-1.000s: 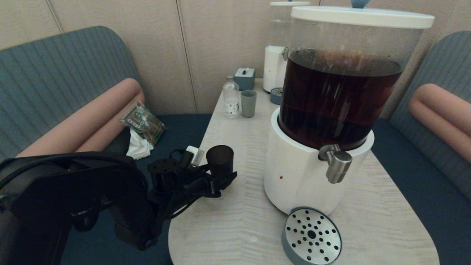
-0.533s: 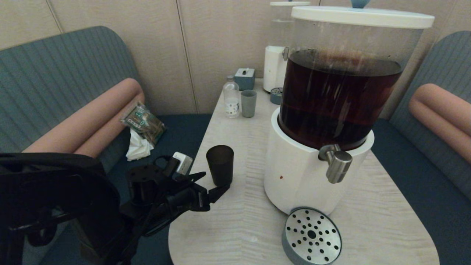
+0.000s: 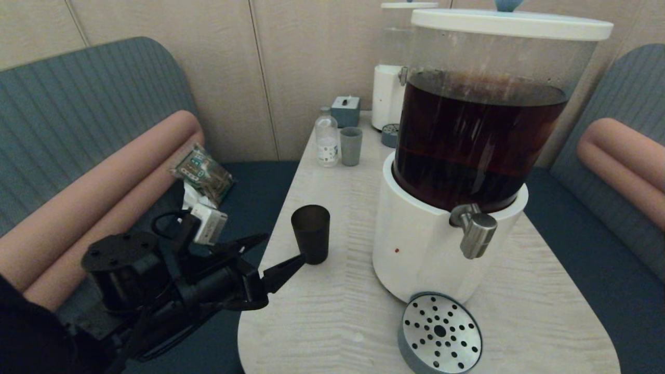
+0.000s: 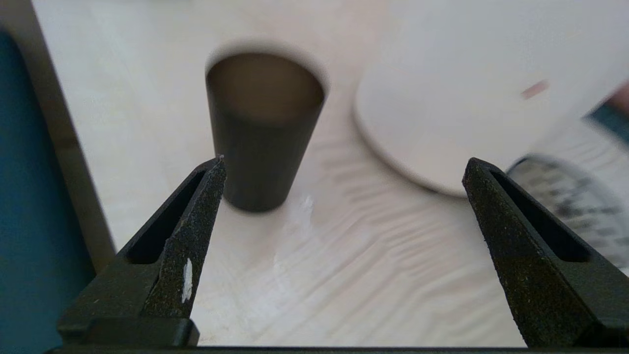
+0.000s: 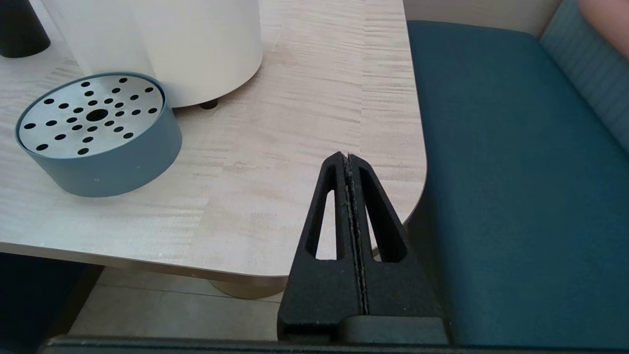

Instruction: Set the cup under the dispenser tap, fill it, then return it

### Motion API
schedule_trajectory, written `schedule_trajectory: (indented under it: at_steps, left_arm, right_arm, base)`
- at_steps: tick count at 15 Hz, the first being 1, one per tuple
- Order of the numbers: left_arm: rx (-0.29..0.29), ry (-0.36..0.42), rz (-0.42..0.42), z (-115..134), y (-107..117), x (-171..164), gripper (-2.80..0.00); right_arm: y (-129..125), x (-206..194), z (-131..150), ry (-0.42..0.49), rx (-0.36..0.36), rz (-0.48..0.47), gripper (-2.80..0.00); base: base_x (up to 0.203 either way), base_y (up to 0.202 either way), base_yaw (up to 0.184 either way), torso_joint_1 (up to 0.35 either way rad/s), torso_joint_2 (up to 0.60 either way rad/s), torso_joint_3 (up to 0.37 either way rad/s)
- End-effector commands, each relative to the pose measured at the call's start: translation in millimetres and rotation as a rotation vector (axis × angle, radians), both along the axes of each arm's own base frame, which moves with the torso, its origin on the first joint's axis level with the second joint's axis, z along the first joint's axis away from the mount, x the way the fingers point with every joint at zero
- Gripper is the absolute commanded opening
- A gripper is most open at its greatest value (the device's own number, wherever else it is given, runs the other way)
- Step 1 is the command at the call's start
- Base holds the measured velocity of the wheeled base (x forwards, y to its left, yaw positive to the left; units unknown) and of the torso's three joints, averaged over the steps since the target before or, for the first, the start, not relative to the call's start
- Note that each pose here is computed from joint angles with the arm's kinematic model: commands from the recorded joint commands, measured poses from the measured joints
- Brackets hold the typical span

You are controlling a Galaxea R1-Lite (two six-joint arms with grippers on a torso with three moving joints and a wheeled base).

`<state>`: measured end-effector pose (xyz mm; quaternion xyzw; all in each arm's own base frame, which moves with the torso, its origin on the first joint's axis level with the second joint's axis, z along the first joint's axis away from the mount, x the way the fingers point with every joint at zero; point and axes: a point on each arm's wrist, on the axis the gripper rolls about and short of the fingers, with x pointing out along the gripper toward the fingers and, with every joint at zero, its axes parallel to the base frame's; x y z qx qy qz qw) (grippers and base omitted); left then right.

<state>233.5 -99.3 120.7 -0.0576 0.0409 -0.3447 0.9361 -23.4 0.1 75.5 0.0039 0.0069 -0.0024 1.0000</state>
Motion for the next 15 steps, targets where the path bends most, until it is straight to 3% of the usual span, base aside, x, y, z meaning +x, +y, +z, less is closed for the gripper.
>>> schedule_trajectory:
  at_steps: [1,2,3,9,15]
  left_arm:
    - [-0.042,-0.103,-0.002,29.2,9.1,-23.2,0.0]
    - [-0.045,-0.111,-0.002,34.4,12.4,-31.3,-0.33]
    - [-0.046,-0.116,-0.001,39.3,15.5,-39.1,-2.8]
    - [-0.095,-0.202,0.011,71.6,34.4,-83.1,-2.8]
    - [-0.143,-0.412,0.159,95.5,71.9,-145.8,-2.8]
  right_arm:
    - [0.0,-0.1,-0.1,-0.002,0.0,0.0,-2.8]
    - [0.0,-0.1,-0.1,-0.002,0.0,0.0,-2.8]
    - [0.0,-0.1,-0.1,-0.002,0.0,0.0,-2.8]
    - [0.0,-0.1,-0.1,-0.002,0.0,0.0,-2.8]
    - [0.0,-0.1,-0.1,-0.002,0.0,0.0,-2.8]
  base:
    - [0.0,0.0,0.0,0.0,0.0,0.0]
    - [0.0,0.0,0.0,0.0,0.0,0.0]
    - [0.0,0.0,0.0,0.0,0.0,0.0]
    - [0.0,0.0,0.0,0.0,0.0,0.0]
    - [0.0,0.0,0.0,0.0,0.0,0.0]
